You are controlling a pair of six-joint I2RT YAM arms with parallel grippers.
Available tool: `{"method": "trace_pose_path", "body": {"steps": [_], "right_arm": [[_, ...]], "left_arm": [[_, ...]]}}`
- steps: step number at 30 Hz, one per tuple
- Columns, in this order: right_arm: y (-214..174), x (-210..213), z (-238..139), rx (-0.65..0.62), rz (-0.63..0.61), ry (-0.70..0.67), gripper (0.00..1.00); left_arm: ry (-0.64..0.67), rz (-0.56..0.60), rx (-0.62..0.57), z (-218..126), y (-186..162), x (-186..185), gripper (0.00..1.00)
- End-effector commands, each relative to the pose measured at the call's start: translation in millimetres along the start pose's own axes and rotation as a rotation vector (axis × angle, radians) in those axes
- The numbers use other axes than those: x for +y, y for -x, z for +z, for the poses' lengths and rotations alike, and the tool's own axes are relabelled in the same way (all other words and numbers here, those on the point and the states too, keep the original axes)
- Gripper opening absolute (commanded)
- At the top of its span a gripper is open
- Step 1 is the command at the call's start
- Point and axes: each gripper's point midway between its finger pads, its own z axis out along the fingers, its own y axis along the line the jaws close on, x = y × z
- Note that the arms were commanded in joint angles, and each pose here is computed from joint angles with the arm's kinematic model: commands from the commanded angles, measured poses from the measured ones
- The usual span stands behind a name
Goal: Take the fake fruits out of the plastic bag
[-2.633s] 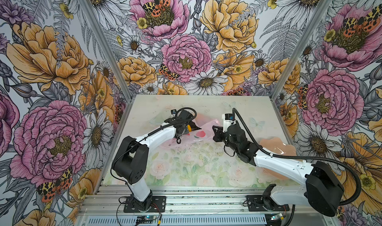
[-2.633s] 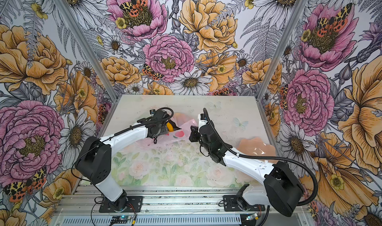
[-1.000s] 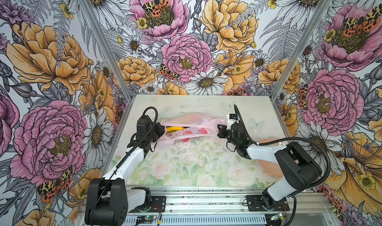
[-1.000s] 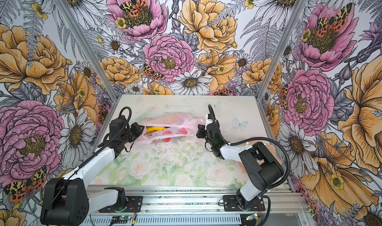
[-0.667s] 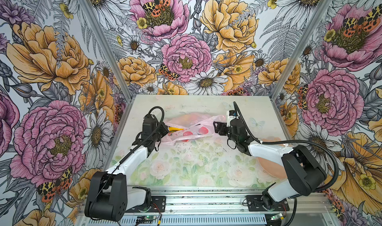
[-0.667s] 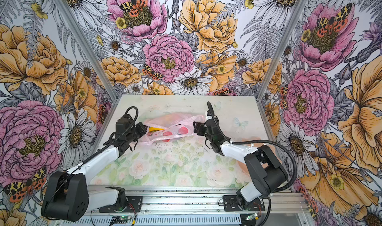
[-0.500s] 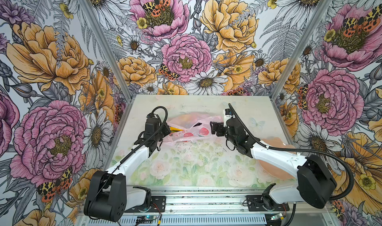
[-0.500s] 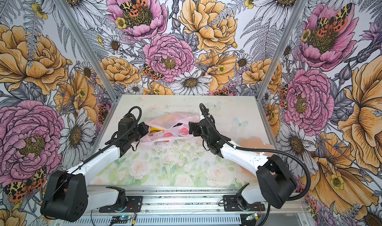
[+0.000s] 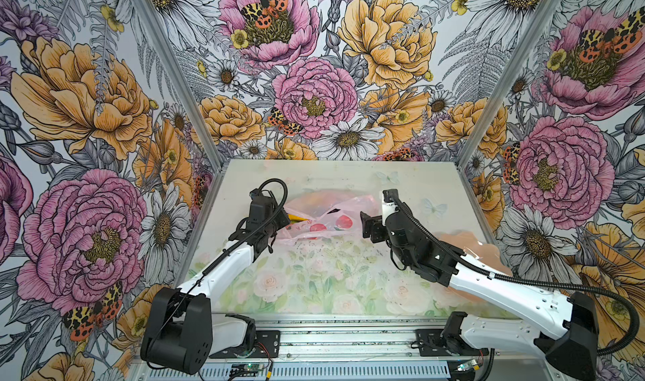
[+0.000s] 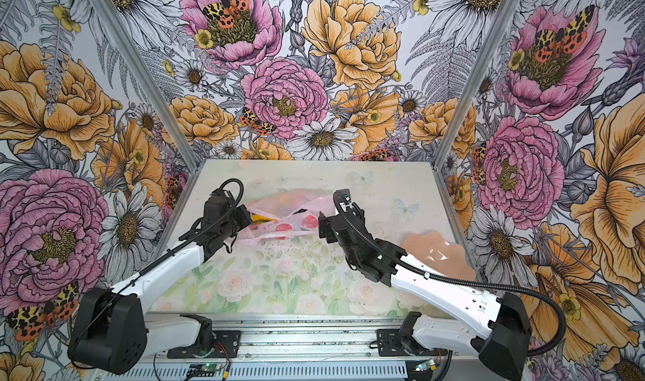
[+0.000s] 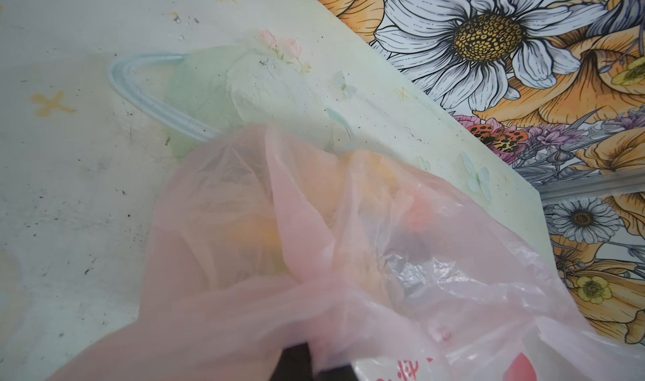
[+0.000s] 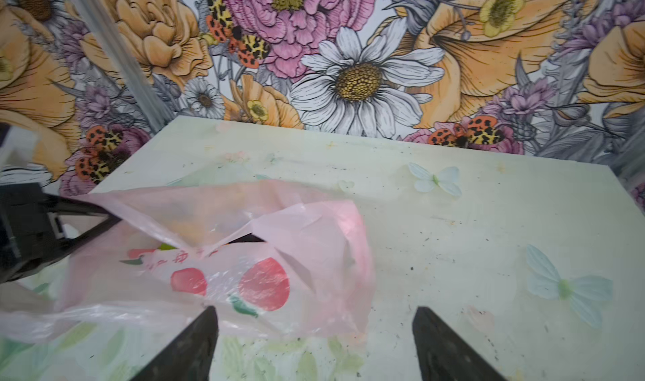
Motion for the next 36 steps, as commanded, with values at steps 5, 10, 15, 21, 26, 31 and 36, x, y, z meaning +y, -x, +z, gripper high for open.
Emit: {"method": "trace_pose_path", "body": {"steps": [5,10,15,21,26,31,36], "right_arm": [[-33.6,45.8,53.3,0.121,-0.103,-0.048,0.88],[-48.5,37.4,108.2,0.200,-0.103,-0.111,0.86],[-52.1,11.1,143.9,0.240,-0.041,-0.207,0.86],[-58.3,-13.6,182.0,0.296,0.063,-0.225,0.88],[-40.6,-15.1,205.0,0.302,0.103,-0.161,0.90],[-44.3,-7.9,215.5,0.348,0.129,-0.110,0.89],[-60.1,6.0,223.8,0.390,0.140,-0.070,0.85]], "left_arm": [[-0.005,0.047,-0.031,-10.2,3.8,-6.6,0.00],[0.000,0.013,-0.024,-20.4,1.0,3.6,0.00],[-0.007,-0.009,-0.034,-29.2,-0.9,10.4,0.00],[-0.016,-0.041,-0.041,-32.6,-0.8,17.6,0.00],[-0.024,-0.035,-0.015,-29.5,-12.1,21.3,0.00],[-0.030,-0.030,0.011,-24.7,-22.1,24.8,0.00],[-0.069,0.000,0.065,-15.5,-30.1,12.5,0.00]]}}
